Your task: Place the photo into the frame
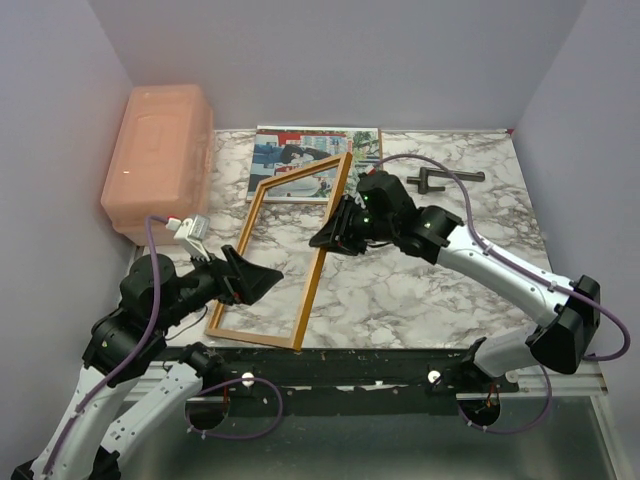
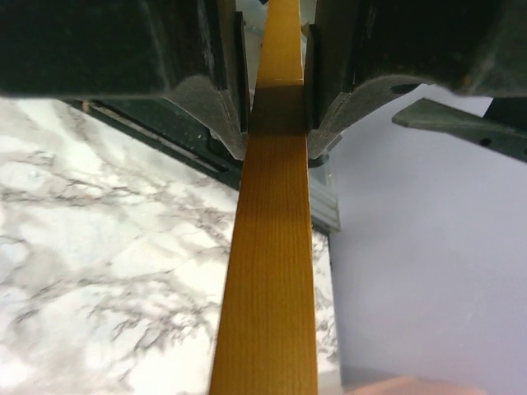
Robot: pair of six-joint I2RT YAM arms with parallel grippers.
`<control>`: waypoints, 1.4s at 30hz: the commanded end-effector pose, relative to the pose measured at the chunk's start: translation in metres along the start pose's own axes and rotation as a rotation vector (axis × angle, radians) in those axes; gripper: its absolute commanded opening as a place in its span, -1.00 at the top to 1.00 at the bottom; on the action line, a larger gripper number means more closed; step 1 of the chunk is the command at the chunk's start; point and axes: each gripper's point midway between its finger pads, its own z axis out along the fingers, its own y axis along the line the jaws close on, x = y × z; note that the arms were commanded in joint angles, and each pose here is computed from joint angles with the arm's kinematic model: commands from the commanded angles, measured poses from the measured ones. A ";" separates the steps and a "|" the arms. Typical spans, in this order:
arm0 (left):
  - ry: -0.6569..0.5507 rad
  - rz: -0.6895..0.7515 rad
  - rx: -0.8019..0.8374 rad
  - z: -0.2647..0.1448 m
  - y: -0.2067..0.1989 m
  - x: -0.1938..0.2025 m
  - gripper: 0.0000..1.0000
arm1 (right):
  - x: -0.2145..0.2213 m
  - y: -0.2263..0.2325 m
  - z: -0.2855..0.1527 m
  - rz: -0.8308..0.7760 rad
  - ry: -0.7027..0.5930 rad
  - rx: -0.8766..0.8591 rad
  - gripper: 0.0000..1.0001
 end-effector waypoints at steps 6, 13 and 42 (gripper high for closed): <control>0.007 0.120 -0.078 -0.018 0.012 -0.001 -0.97 | -0.032 0.009 -0.034 -0.138 -0.005 -0.032 0.99; 0.001 0.149 -0.092 -0.025 0.015 0.000 -0.97 | -0.054 -0.009 -0.047 -0.193 0.017 0.029 0.99; 0.062 0.146 -0.151 -0.009 0.035 0.012 -0.96 | -0.037 -0.115 -0.092 -0.134 0.204 0.174 0.99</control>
